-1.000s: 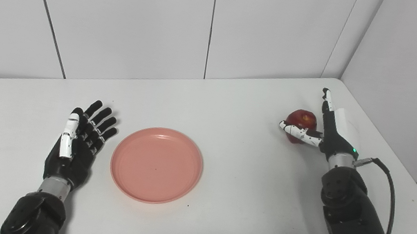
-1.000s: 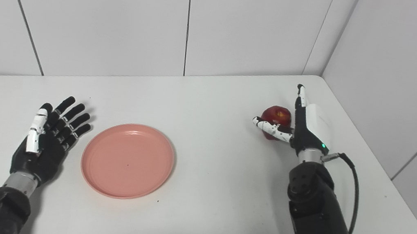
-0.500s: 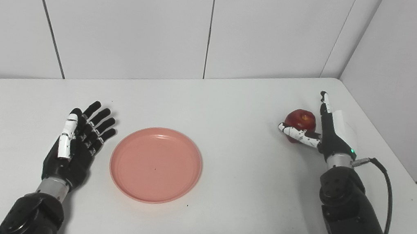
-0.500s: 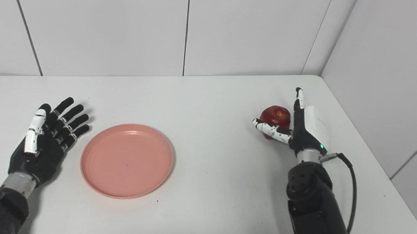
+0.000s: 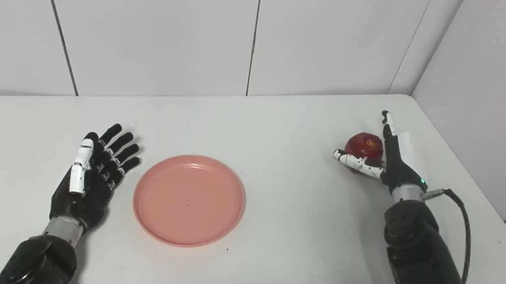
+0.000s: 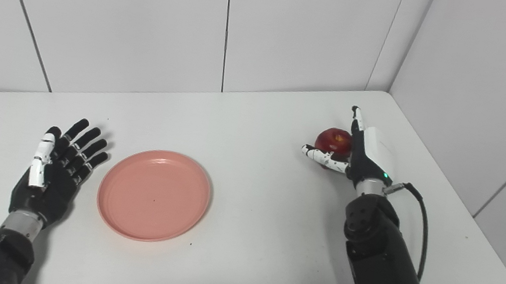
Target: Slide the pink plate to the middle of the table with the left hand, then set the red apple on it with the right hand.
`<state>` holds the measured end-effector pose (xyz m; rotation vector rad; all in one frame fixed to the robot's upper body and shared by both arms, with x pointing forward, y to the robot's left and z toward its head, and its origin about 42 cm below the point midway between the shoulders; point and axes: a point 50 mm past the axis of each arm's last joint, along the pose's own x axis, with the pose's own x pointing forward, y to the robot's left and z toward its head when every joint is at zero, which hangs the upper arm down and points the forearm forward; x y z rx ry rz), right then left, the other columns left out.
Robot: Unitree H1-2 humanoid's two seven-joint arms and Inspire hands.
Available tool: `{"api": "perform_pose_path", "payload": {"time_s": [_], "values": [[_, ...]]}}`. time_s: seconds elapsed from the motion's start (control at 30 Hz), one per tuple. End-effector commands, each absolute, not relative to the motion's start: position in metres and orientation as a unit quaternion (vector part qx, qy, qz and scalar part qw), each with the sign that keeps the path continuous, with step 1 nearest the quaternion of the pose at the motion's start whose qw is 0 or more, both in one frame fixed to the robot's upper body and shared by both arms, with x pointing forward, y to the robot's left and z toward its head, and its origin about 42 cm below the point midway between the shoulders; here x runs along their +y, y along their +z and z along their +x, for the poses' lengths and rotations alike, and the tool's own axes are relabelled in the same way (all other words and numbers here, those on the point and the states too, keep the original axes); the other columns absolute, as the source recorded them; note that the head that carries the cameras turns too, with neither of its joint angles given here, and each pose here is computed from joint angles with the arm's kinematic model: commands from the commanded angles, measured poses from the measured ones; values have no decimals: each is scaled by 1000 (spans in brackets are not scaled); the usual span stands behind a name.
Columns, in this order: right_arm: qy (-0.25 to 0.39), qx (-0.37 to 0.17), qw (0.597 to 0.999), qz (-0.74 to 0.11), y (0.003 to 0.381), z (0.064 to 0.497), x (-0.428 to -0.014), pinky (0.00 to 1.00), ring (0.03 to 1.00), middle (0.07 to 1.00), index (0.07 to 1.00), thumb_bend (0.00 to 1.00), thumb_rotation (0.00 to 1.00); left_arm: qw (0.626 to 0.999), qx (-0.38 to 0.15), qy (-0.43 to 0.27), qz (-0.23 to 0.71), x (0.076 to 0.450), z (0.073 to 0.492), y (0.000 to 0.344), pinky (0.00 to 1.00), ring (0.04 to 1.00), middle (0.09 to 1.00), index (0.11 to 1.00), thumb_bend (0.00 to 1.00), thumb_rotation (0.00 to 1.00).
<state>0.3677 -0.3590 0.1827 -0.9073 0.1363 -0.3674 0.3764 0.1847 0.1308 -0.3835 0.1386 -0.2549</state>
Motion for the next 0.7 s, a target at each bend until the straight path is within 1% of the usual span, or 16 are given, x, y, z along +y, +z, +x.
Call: {"api": "perform_pose_path", "payload": {"time_s": [0.0, 0.4, 0.43, 0.47, 0.53, 0.57, 0.6, 0.63, 0.67], "values": [[-195, 36, 876, -440, 207, 379, -364, 756, 874, 924, 960, 1000, 499, 970, 112, -115, -185, 187, 370, 117, 862, 865, 879, 872, 376, 1000], [-203, 38, 886, -416, 205, 383, -366, 782, 882, 913, 932, 997, 408, 969, 114, -113, -187, 186, 369, 119, 866, 865, 878, 870, 376, 1000], [-205, 39, 887, -412, 206, 383, -366, 775, 875, 907, 923, 991, 384, 969, 114, -114, -188, 186, 369, 118, 865, 864, 877, 869, 375, 1000], [-207, 41, 887, -410, 205, 384, -366, 723, 830, 872, 912, 987, 373, 969, 114, -114, -188, 186, 369, 118, 864, 863, 876, 868, 376, 1000], [-211, 44, 887, -410, 205, 385, -367, 691, 803, 851, 906, 985, 369, 969, 114, -115, -187, 186, 370, 118, 863, 862, 876, 868, 376, 1000], [-212, 45, 886, -411, 205, 386, -367, 632, 751, 807, 896, 982, 370, 969, 114, -116, -186, 186, 370, 118, 865, 864, 878, 870, 376, 1000], [-213, 46, 886, -410, 204, 386, -367, 612, 733, 792, 893, 981, 371, 969, 113, -115, -186, 186, 369, 118, 865, 865, 879, 871, 375, 1000], [-214, 47, 885, -410, 204, 387, -367, 513, 642, 704, 886, 971, 367, 969, 113, -115, -185, 185, 369, 118, 865, 865, 878, 870, 374, 1000], [-213, 46, 886, -409, 203, 387, -368, 463, 596, 658, 883, 966, 365, 969, 113, -115, -185, 185, 369, 119, 864, 864, 878, 869, 374, 1000]]}}
